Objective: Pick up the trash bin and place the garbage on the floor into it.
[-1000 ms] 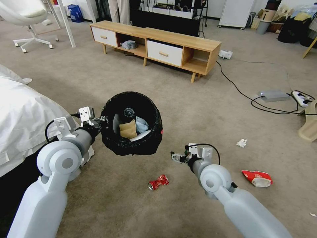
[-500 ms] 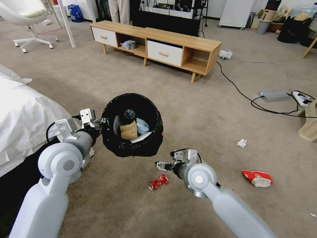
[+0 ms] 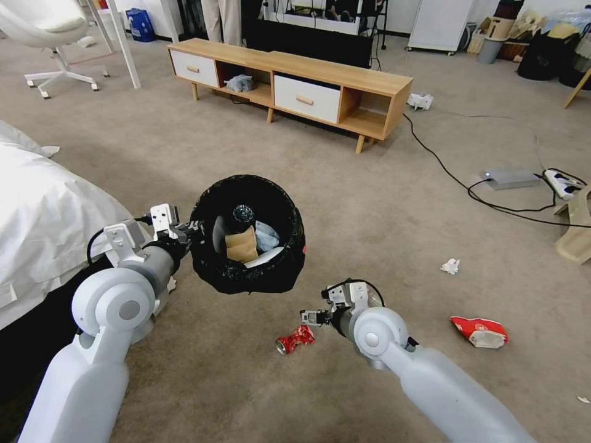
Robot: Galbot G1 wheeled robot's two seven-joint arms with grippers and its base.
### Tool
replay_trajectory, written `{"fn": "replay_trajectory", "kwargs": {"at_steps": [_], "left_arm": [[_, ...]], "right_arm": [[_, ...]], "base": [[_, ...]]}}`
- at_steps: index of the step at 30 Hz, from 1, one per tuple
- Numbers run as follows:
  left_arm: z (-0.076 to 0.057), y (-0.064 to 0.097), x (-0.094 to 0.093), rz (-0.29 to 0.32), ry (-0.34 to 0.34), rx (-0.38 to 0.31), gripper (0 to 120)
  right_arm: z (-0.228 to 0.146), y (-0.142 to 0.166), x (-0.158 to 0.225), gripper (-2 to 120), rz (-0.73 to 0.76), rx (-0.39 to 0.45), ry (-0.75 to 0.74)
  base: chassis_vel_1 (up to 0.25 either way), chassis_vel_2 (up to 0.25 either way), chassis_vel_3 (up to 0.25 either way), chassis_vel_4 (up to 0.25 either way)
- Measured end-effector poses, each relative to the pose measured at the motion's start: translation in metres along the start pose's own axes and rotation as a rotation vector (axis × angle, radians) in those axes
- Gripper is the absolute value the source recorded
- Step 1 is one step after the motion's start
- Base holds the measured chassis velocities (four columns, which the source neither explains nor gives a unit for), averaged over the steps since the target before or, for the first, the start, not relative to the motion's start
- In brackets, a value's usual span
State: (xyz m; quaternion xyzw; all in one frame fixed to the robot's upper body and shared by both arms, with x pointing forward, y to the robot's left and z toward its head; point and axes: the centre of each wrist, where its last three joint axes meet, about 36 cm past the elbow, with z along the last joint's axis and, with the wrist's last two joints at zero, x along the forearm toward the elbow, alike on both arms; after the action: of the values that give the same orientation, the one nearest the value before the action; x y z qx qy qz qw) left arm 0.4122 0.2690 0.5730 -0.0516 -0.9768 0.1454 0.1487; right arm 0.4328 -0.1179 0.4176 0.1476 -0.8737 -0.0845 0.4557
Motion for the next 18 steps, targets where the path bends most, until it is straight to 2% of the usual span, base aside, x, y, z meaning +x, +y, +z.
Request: {"fn": "replay_trajectory", "kwargs": {"at_steps": [3, 9, 12, 14, 18], "left_arm": [[0.001, 0.000, 0.000, -0.001, 0.002, 0.000, 1], [0.002, 0.000, -0.001, 0.001, 0.006, -0.001, 1], [0.002, -0.001, -0.001, 0.001, 0.006, -0.001, 1], [0.004, -0.001, 0.000, 0.000, 0.011, -0.001, 1], [0.005, 0.000, 0.000, -0.001, 0.012, -0.003, 1]], "right_arm": [[0.000, 0.021, -0.002, 100, 0.006, -0.077, 0.034], [-0.002, 0.038, -0.006, 100, -0.037, -0.140, 0.058], [-0.003, 0.039, -0.007, 100, -0.041, -0.155, 0.054], [-0.007, 0.041, -0.016, 100, -0.042, -0.228, 0.039], [-0.009, 0.038, -0.023, 100, -0.034, -0.270, 0.017]], "base": [[0.000, 0.000, 0.000, 0.000], [0.000, 0.000, 0.000, 0.000], [0.000, 0.000, 0.000, 0.000], [0.000, 0.000, 0.000, 0.000], [0.000, 0.000, 0.000, 0.000]]}}
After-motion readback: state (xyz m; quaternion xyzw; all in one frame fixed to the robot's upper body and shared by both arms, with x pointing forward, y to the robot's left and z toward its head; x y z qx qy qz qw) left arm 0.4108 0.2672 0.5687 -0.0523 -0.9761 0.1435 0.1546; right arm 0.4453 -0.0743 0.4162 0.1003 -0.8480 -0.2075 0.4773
